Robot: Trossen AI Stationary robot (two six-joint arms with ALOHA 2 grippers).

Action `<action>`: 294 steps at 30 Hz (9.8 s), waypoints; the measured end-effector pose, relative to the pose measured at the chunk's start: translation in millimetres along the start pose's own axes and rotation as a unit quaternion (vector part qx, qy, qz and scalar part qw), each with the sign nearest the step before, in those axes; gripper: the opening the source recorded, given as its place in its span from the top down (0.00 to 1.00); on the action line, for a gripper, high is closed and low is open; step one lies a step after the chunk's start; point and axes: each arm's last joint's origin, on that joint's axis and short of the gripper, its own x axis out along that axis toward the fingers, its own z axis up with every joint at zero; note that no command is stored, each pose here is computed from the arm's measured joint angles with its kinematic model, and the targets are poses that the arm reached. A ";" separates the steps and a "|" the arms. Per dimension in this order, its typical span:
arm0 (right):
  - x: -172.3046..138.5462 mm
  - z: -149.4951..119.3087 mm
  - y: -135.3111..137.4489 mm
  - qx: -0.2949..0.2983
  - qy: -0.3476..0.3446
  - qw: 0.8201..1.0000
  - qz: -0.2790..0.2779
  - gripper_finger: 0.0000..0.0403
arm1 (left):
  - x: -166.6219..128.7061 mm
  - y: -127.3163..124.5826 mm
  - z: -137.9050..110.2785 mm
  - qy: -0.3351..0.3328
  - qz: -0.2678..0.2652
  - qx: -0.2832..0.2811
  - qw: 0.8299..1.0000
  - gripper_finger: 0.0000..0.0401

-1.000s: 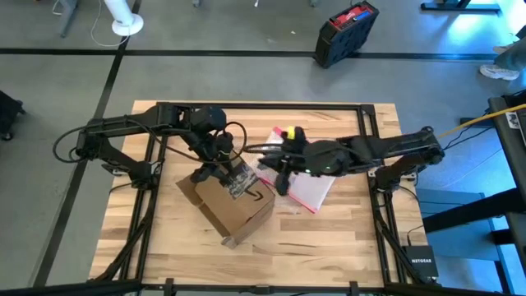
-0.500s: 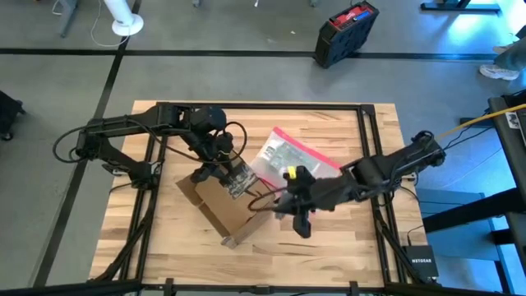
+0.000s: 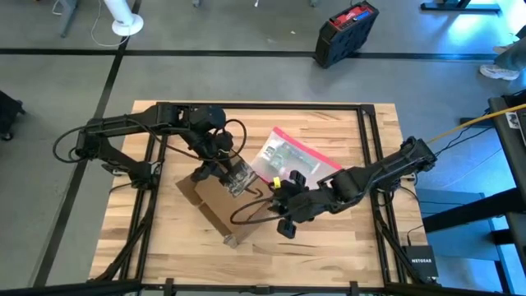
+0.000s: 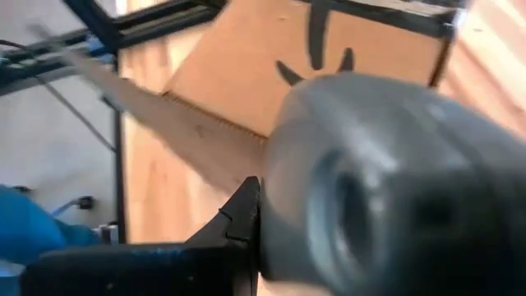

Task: Unpack boxes
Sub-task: Break down the cardboard box with the gray cutter until it is fully flat

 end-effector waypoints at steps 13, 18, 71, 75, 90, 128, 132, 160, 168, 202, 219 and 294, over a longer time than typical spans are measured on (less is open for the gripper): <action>3.9 10.9 -31.9 -0.023 0.010 0.997 -0.072 0.83 | 0.1 -0.3 -0.2 0.001 -0.002 -0.020 1.000 0.59; -3.5 18.5 -41.1 -0.020 0.013 0.997 -0.068 0.83 | 0.1 -0.3 -0.2 0.001 -0.002 -0.020 1.000 0.59; 52.4 114.1 -49.9 -0.047 -0.270 0.956 -0.107 0.83 | -31.6 19.5 -37.3 0.033 0.088 0.073 0.993 0.42; 56.0 114.6 -52.6 -0.047 -0.267 0.957 -0.108 0.83 | -31.5 19.5 -37.4 0.034 0.089 0.073 0.993 0.42; 61.1 110.5 -56.3 -0.058 -0.239 0.963 -0.114 0.83 | -31.0 19.7 -38.0 0.037 0.087 0.076 0.993 0.42; -0.3 84.0 -49.5 -0.051 -0.145 0.983 -0.101 0.82 | -23.6 31.8 -44.6 0.044 0.079 0.044 0.995 0.43; -8.0 90.2 -48.9 -0.040 -0.173 0.980 -0.093 0.82 | -23.5 31.9 -44.7 0.044 0.078 0.043 0.995 0.43; 31.3 106.9 -54.4 -0.036 -0.218 0.970 -0.103 0.82 | -22.9 31.9 -44.8 0.043 0.074 0.029 0.996 0.43; 33.3 100.4 -56.0 -0.043 -0.186 0.975 -0.114 0.82 | -22.7 32.2 -44.7 0.042 0.074 0.030 0.996 0.43; -3.0 89.5 -44.4 -0.055 -0.185 0.972 -0.131 0.82 | -23.9 33.0 -45.5 0.043 0.074 0.026 0.996 0.43; 16.8 95.6 -38.1 -0.058 -0.214 0.966 -0.131 0.82 | -23.2 33.5 -45.1 0.041 0.073 0.014 0.996 0.43; 22.6 103.7 -49.5 -0.092 -0.210 0.967 -0.112 0.82 | -27.7 39.5 -47.8 0.034 0.068 -0.001 0.997 0.43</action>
